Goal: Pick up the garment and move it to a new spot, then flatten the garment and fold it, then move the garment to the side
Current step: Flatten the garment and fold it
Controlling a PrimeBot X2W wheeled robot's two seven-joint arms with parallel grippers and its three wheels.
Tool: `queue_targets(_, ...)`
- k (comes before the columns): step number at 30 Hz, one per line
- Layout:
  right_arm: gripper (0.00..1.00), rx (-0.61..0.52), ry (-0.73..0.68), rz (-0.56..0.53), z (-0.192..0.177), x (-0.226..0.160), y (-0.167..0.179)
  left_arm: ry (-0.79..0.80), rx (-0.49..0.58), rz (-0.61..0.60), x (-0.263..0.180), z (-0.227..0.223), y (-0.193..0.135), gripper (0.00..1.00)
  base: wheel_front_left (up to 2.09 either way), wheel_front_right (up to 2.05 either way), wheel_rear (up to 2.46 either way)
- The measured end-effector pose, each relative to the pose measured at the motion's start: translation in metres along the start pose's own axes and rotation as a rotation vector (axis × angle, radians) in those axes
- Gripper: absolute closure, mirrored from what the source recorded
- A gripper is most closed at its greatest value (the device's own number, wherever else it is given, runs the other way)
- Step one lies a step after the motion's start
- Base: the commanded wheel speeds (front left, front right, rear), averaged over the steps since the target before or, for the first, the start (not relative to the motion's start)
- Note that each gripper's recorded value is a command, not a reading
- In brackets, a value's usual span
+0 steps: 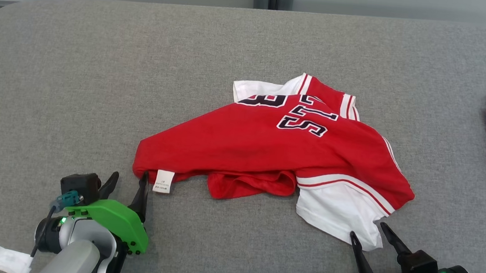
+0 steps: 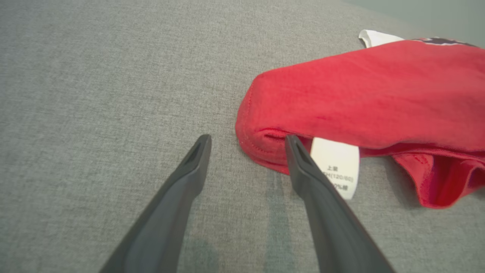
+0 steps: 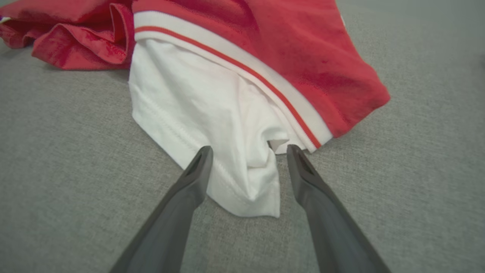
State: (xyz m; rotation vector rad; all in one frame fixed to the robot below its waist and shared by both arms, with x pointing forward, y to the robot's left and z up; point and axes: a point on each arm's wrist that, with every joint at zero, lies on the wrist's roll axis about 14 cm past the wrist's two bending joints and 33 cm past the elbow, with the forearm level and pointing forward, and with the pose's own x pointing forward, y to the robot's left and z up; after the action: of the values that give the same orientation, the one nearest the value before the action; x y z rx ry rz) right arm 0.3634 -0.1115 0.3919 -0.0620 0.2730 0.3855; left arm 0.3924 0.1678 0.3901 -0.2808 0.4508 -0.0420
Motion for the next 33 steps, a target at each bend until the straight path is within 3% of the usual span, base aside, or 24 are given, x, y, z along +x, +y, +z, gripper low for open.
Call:
queue_targets(13,0.00,0.016,0.061,0.038,-0.019,-0.004,0.008,0.042,0.012,0.001,0.012,-0.007,0.005,0.00,0.00,0.00,0.00)
queue_targets(22,0.00,0.021,0.054,0.043,-0.016,0.008,0.005,0.073,-0.013,-0.050,0.024,-0.013,-0.010,0.00,0.00,0.00,0.00)
queue_targets(23,0.09,0.022,0.055,0.043,-0.017,0.009,0.005,0.074,-0.012,-0.054,0.026,-0.013,-0.011,0.16,0.00,0.00,0.00)
queue_targets(24,0.32,0.027,0.060,0.043,-0.018,0.010,0.005,0.073,-0.012,-0.059,0.027,-0.013,-0.012,0.55,0.00,0.00,0.00)
queue_targets(25,0.57,0.028,0.063,0.044,-0.019,0.010,0.005,0.072,-0.013,-0.064,0.028,-0.013,-0.014,0.71,0.00,0.00,0.00)
queue_targets(26,1.00,0.033,0.068,0.043,-0.020,0.011,0.005,0.069,-0.013,-0.075,0.030,-0.012,-0.017,1.00,0.00,0.00,0.00)
queue_targets(30,1.00,0.090,0.081,0.045,-0.019,0.014,0.008,0.073,-0.015,-0.131,0.030,-0.012,-0.031,1.00,0.00,0.00,0.00)
queue_targets(33,1.00,0.193,0.021,-0.015,-0.002,0.016,-0.006,0.048,-0.004,-0.155,0.029,-0.003,-0.034,1.00,0.00,0.00,0.00)
